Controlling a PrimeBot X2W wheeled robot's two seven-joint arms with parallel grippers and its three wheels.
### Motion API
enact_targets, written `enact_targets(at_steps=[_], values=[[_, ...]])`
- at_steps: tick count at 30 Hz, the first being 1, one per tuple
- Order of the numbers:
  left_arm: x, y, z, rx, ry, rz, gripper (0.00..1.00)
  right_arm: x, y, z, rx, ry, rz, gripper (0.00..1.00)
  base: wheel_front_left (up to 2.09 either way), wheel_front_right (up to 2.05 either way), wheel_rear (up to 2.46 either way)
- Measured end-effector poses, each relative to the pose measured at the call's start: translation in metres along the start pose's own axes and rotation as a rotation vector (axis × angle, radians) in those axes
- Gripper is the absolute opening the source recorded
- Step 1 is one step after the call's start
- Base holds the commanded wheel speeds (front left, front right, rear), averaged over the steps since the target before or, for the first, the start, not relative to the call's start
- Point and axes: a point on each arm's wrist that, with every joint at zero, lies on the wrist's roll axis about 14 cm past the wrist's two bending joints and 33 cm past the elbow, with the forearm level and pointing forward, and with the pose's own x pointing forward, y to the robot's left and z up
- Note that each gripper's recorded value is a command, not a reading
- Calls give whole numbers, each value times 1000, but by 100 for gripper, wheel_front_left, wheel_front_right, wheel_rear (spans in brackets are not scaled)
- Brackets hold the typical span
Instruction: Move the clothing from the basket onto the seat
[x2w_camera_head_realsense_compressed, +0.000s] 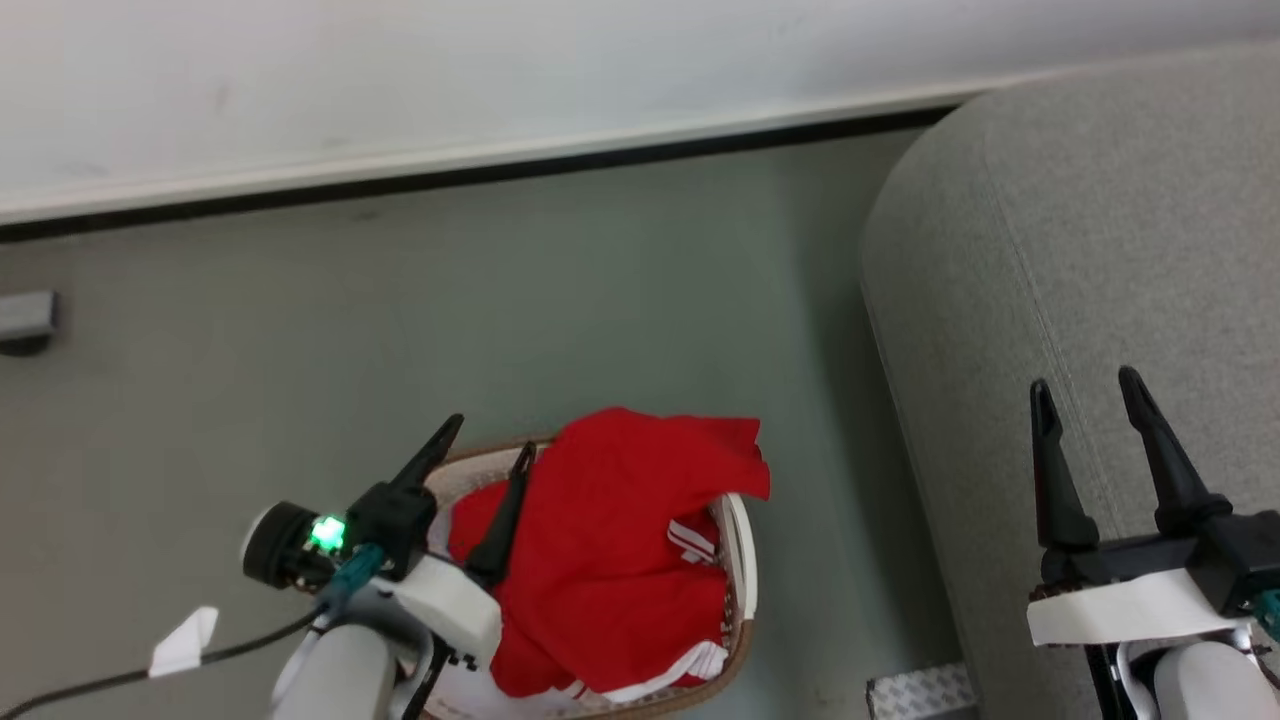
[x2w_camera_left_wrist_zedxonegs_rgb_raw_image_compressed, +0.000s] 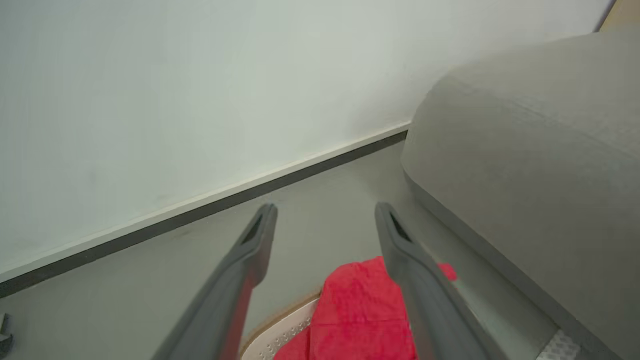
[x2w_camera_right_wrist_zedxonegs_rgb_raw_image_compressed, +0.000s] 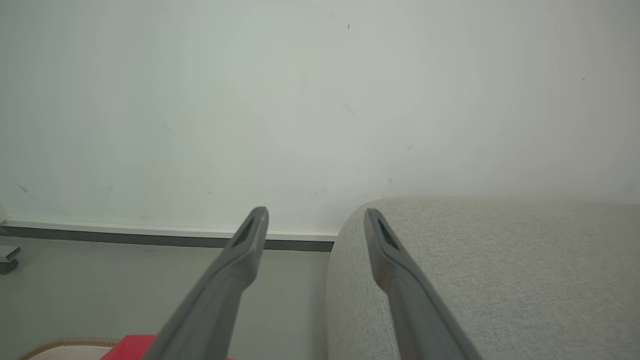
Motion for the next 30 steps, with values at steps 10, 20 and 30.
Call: enact_targets(at_steps=[10, 20, 30], values=[[53, -25, -141, 20, 407, -123, 100, 32, -18, -32, 26, 42, -42, 100, 0, 0, 0], [72, -24, -229, -3, 665, -100, 100, 42, -30, -59, 23, 91, -64, 100, 0, 0, 0], [76, -48, -273, -63, 762, -182, 0, 35, -37, -97, 17, 192, -84, 100, 0, 0, 0]])
